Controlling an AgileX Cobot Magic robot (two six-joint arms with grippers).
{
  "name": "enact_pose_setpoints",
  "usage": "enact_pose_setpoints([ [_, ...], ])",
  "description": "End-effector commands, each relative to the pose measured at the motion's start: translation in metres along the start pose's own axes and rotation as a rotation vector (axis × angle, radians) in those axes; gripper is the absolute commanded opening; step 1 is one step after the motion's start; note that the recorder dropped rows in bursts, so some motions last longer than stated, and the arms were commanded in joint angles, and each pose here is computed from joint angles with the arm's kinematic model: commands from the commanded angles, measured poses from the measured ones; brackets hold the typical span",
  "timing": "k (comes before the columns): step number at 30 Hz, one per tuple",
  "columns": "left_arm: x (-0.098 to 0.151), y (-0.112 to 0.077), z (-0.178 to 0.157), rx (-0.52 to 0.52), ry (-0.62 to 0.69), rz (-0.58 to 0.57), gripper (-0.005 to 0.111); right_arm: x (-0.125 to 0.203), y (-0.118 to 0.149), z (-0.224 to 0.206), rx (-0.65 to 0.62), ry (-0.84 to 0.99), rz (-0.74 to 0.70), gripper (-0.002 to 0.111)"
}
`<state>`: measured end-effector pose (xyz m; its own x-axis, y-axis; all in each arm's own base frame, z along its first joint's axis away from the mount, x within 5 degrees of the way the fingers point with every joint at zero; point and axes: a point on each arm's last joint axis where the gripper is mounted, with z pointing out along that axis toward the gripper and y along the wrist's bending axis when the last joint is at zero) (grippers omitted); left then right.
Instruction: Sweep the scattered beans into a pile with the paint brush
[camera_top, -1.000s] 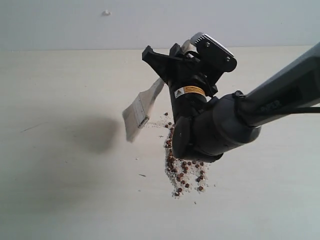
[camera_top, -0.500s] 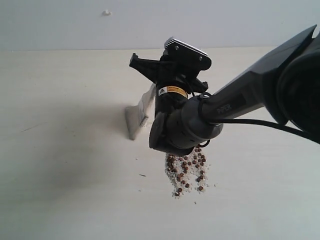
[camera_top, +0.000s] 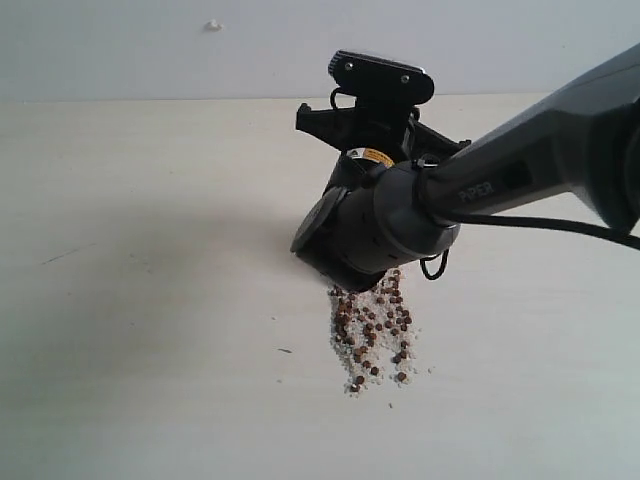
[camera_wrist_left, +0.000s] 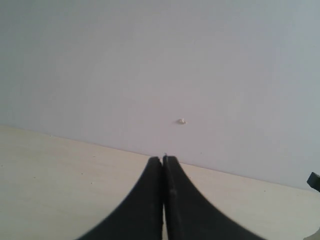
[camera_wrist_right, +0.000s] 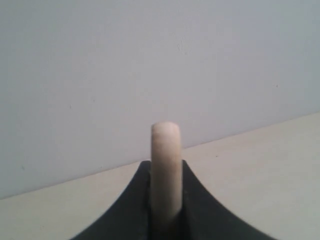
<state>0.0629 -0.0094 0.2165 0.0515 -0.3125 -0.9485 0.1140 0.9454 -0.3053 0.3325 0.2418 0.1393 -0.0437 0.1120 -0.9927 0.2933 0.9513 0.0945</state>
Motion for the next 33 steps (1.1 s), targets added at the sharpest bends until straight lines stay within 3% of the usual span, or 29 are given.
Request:
enact_pose_setpoints([
  [1, 0.001, 0.0, 0.0, 0.005, -0.004, -0.006, 0.0, -0.01, -0.003, 0.0, 0.008, 0.017, -0.022, 0.0],
  [12, 0.001, 0.0, 0.0, 0.005, -0.004, -0.006, 0.0, -0.042, -0.011, -0.01, -0.037, -0.024, 0.153, 0.0],
  [18, 0.001, 0.0, 0.0, 0.005, -0.004, -0.006, 0.0, -0.064, -0.031, -0.033, -0.245, -0.071, 0.351, 0.0],
  [22, 0.001, 0.0, 0.0, 0.005, -0.004, -0.006, 0.0, -0.076, -0.046, -0.051, -0.399, -0.081, 0.389, 0.0],
  [27, 0.001, 0.0, 0.0, 0.005, -0.004, -0.006, 0.0, -0.083, -0.09, -0.08, -0.481, -0.037, 0.461, 0.0],
  [33, 0.001, 0.0, 0.0, 0.005, -0.004, -0.006, 0.0, -0.092, -0.141, -0.11, -0.546, -0.054, 0.398, 0.0],
])
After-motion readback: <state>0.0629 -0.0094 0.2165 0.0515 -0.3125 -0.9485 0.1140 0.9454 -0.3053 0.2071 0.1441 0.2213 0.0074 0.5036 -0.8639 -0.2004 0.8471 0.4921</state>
